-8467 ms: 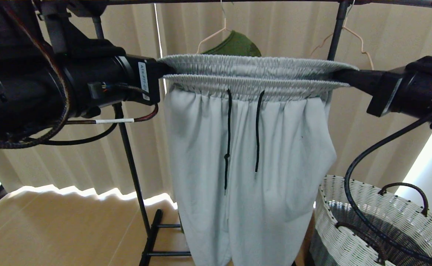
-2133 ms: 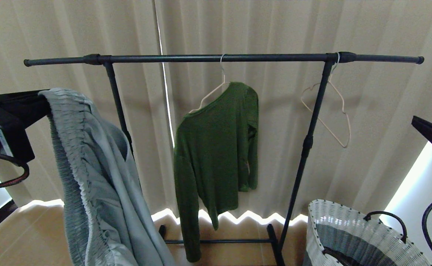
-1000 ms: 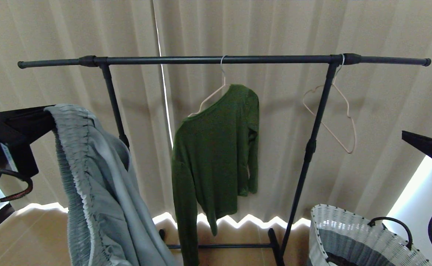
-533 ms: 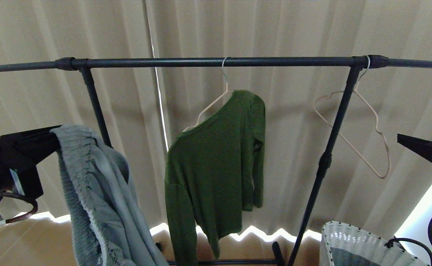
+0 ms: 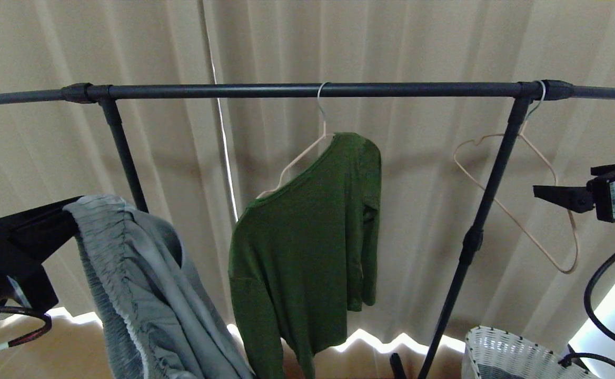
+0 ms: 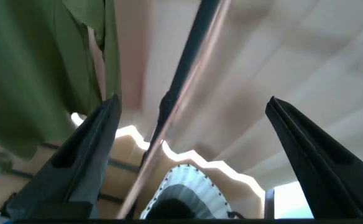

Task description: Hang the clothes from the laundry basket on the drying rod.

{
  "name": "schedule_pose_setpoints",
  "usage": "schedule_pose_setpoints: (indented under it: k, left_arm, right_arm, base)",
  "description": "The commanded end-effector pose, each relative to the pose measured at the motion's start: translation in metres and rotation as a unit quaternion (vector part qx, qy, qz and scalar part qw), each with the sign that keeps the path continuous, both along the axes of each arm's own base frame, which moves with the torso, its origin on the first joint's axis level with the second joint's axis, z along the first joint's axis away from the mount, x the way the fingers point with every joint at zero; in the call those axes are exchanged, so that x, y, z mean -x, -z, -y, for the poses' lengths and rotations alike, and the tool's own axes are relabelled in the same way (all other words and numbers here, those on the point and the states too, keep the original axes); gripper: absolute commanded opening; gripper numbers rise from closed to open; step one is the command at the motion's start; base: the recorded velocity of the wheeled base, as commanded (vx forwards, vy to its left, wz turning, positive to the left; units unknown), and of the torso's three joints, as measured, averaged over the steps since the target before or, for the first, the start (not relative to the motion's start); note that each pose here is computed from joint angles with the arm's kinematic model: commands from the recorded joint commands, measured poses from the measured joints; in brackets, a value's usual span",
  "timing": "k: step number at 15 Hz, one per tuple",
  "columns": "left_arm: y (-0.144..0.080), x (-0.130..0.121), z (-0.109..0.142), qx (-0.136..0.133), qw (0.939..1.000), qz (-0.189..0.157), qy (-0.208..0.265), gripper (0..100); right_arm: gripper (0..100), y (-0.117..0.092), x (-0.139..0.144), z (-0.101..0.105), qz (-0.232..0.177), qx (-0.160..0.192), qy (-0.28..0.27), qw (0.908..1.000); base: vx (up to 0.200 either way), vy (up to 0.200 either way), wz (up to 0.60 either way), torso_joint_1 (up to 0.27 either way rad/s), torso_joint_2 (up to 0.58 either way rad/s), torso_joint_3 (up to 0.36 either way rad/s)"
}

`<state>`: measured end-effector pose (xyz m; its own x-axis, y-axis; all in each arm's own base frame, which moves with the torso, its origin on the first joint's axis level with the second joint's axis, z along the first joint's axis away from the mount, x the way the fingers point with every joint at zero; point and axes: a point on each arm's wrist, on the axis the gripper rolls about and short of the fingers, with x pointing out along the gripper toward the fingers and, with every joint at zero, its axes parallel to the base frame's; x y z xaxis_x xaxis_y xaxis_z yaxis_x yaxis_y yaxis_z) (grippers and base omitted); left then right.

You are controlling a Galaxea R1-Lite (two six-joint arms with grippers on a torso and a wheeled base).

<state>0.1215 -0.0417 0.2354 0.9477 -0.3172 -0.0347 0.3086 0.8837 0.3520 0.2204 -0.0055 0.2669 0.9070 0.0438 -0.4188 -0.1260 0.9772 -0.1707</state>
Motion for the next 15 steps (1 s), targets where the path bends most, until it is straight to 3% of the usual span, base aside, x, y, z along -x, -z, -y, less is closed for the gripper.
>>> schedule_pose_setpoints:
  k: [1,4,8,11,15]
  left_arm:
    - [0.001,0.001,0.0,0.0,1.0,-0.001,0.0,0]
    - [0.001,0.0,0.0,-0.001,1.0,-0.002,0.001,0]
    - [0.002,0.0,0.0,-0.002,1.0,-0.004,0.002,0]
    - [0.002,0.0,0.0,-0.002,1.0,-0.004,0.002,0]
    - [0.005,0.0,0.0,-0.004,1.0,-0.009,0.002,0]
  right_arm:
    - [100,0.011,-0.02,-0.001,-0.028,-0.016,0.008,0.9994]
    - [100,0.018,-0.03,-0.001,-0.049,-0.029,0.021,0.9982]
    - [100,0.0,-0.027,-0.009,-0.07,-0.062,0.026,0.9953]
    - [100,0.002,-0.037,-0.016,-0.085,-0.086,0.043,0.9917]
    - [100,0.01,-0.046,-0.02,-0.091,-0.058,0.087,0.9903]
  base:
    - [0.0,0.0,0.0,0.0,0.0,0.0]
    - [0.0,0.0,0.0,0.0,0.0,0.0]
    - [0.0,0.0,0.0,0.0,0.0,0.0]
    - [0.0,0.0,0.0,0.0,0.0,0.0]
    - [0.0,0.0,0.0,0.0,0.0,0.0]
